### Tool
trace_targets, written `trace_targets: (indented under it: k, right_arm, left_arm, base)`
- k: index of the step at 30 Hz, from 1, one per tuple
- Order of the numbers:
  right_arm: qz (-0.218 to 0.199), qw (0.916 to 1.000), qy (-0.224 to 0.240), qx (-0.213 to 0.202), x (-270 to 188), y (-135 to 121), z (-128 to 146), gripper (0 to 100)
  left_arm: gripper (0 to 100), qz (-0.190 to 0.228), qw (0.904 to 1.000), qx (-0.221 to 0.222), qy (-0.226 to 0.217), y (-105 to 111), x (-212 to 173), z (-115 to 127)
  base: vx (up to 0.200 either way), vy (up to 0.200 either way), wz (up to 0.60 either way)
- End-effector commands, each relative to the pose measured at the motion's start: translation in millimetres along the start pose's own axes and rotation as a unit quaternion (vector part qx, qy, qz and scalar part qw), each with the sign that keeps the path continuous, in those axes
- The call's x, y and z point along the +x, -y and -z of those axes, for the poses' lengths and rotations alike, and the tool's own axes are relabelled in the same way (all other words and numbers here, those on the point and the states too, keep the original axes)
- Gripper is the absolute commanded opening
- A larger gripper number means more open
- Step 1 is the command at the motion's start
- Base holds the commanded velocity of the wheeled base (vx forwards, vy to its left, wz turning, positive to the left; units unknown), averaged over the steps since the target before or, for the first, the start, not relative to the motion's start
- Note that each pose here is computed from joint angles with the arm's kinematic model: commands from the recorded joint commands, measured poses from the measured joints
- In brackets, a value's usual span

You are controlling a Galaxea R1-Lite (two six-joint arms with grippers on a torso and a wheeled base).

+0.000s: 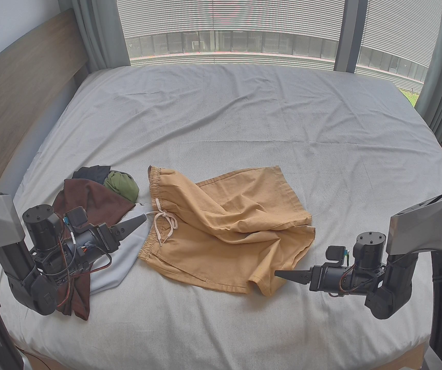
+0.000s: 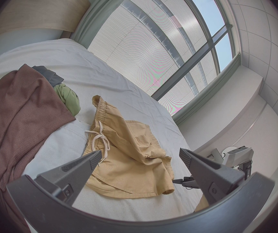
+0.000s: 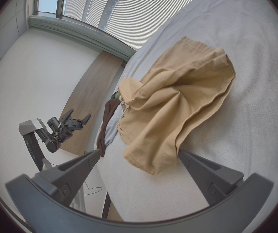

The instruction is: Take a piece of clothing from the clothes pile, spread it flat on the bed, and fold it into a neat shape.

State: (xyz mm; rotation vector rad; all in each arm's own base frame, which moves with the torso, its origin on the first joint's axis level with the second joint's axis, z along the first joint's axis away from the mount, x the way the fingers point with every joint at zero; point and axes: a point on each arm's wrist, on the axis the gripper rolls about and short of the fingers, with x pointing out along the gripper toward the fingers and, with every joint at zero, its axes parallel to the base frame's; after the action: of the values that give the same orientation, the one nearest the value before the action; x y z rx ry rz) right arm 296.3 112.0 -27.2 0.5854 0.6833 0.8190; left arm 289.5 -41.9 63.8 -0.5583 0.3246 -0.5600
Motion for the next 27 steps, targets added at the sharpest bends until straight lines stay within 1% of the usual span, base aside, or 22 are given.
trace_targets:
  k: [1, 8, 12, 14, 15, 16, 18, 23, 24, 27]
  right_arm:
    - [-0.012, 0.9997, 0.019, -0.009, -16.1, -15.0, -13.3, 100]
    - [-0.001, 0.9996, 0.028, 0.0, -34.6, -18.6, -15.1, 100]
    - [0.022, 0.9993, 0.03, 0.008, -43.7, -9.1, -11.7, 100]
    - [0.039, 0.9991, 0.018, -0.006, -42.7, 0.5, -3.5, 100]
    - [0.04, 0.999, 0.015, -0.008, -41.9, 2.3, -1.7, 100]
    - [0.05, 0.9985, -0.003, -0.02, -37.1, 13.1, 8.4, 100]
    - [0.06, 0.9975, -0.021, -0.032, -28.9, 24.9, 19.4, 100]
    - [0.084, 0.9954, -0.02, -0.041, -9.5, 38.9, 26.4, 100]
    - [0.093, 0.9945, -0.013, -0.045, -3.5, 43.8, 25.7, 100]
    - [0.094, 0.9943, -0.008, -0.051, 4.9, 47.6, 24.6, 100]
  left_arm:
    - [100, 0.0, 1.0, 0.0, 0.0, 0.0, 0.0, 0.1]
    - [100, 0.0, 1.0, -0.001, -0.001, -0.3, 0.2, 0.4]
    - [100, -0.001, 1.0, -0.002, -0.004, -1.2, 0.7, 2.2]
    - [100, -0.002, 1.0, -0.003, -0.005, -1.4, 0.8, 2.5]
    - [100, -0.002, 1.0, -0.003, -0.005, -1.4, 0.8, 2.5]
    - [100, -0.002, 1.0, -0.003, -0.006, -1.4, 1.2, 3.1]
    - [100, -0.003, 0.9999, -0.005, -0.009, -2.5, 2.1, 4.9]
    - [100, -0.004, 0.9999, -0.007, -0.012, -4.0, 2.8, 6.5]
    - [100, -0.004, 0.9999, -0.007, -0.012, -4.0, 2.8, 6.5]
    - [100, -0.003, 0.9999, -0.006, -0.012, -3.3, 2.9, 6.4]
  base:
    - [0.0, 0.0, 0.0]
    - [0.0, 0.0, 0.0]
    - [0.0, 0.0, 0.0]
    - [0.0, 0.0, 0.0]
    - [0.0, 0.0, 0.0]
    - [0.0, 0.0, 0.0]
    - [0.0, 0.0, 0.0]
    - [0.0, 0.0, 0.0]
    - [0.0, 0.0, 0.0]
    - [0.0, 0.0, 0.0]
